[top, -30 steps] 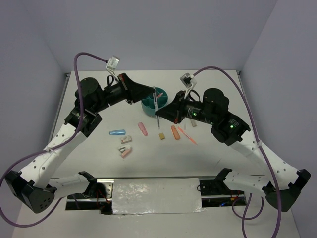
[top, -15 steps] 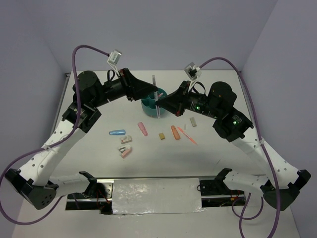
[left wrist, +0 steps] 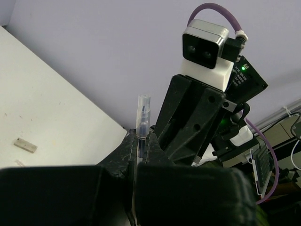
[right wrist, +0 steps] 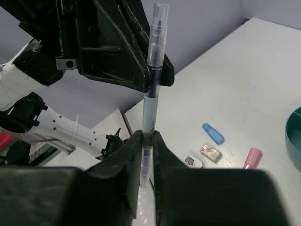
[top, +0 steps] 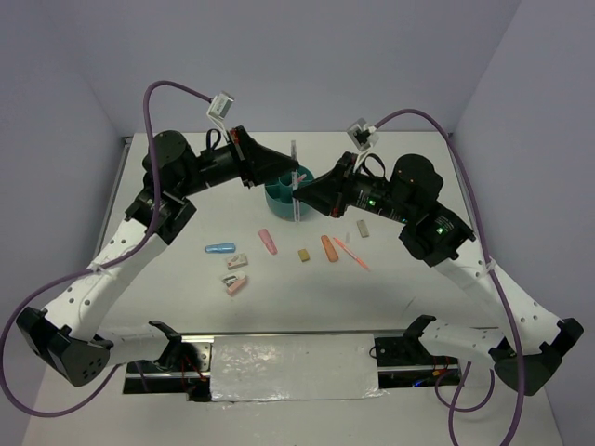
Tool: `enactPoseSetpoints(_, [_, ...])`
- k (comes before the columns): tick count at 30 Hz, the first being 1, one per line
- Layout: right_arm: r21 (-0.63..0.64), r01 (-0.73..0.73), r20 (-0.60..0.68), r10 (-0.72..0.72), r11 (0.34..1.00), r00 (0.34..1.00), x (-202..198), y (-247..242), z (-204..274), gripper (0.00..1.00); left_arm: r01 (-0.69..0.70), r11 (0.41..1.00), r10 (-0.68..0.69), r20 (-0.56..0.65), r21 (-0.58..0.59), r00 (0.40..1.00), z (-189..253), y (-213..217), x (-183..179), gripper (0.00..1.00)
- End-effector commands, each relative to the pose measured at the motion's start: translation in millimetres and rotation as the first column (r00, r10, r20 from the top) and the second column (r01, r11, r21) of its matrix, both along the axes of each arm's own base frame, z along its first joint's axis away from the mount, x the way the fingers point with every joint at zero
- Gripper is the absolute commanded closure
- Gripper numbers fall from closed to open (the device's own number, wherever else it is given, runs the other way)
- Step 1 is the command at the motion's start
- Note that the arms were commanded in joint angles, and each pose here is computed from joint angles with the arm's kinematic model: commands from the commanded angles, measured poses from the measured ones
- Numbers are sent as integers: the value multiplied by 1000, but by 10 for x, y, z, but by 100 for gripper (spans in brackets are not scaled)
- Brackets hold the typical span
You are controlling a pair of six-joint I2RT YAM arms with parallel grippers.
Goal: Sort the stationery into containers
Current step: Close the pen cap on the pen.
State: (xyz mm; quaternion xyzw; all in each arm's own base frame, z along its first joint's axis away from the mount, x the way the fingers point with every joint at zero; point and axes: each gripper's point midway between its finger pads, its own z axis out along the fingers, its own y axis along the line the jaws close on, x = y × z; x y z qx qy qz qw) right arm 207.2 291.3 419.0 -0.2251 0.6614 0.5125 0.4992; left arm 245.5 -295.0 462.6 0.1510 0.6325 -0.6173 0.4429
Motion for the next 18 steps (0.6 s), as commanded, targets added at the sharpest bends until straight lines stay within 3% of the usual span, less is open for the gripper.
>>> enactPoseSetpoints(1, [50, -84, 58, 81, 995, 995, -117, 86, 200, 77, 56, 996, -53, 52, -65, 997, 190, -3, -153, 100])
enactPoseSetpoints(2, [53, -93, 48, 91, 994, 995, -112, 113, 184, 67, 57, 995, -52, 70, -80, 996, 239, 7, -175, 100])
enactPoseSetpoints(6, [89, -138, 30, 136, 986, 990, -96, 224, 218, 64, 45, 994, -36, 89, -97, 995, 322, 52, -217, 100])
enactPoseSetpoints(9, [93, -142, 36, 139, 985, 990, -80, 243, 252, 81, 33, 995, -24, 95, -92, 995, 339, 75, -221, 100])
enactPoseSetpoints(10, [92, -140, 36, 137, 986, 990, -72, 247, 252, 94, 31, 995, -22, 96, -91, 995, 344, 79, -229, 100])
enactPoseSetpoints(12, [93, -137, 34, 135, 986, 990, -73, 241, 253, 100, 14, 997, -5, 106, -79, 994, 355, 98, -216, 100])
enactPoseSetpoints(13, [95, -137, 34, 135, 986, 990, -77, 239, 255, 100, 10, 997, -2, 108, -74, 994, 356, 99, -215, 94])
enactPoseSetpoints(14, [95, -137, 34, 135, 986, 990, -79, 236, 253, 100, 5, 998, 2, 105, -68, 994, 345, 96, -200, 72])
enactPoseSetpoints(16, [94, -136, 42, 132, 986, 990, -85, 226, 261, 100, -2, 999, 7, 111, -44, 994, 336, 101, -189, 50])
enactPoseSetpoints(17, [91, -135, 39, 132, 987, 990, -89, 223, 253, 100, -12, 999, 15, 104, -31, 994, 311, 88, -149, 34])
enactPoseSetpoints(18, [90, -135, 43, 132, 987, 990, -89, 221, 259, 100, -26, 999, 29, 123, -22, 992, 354, 98, -125, 26])
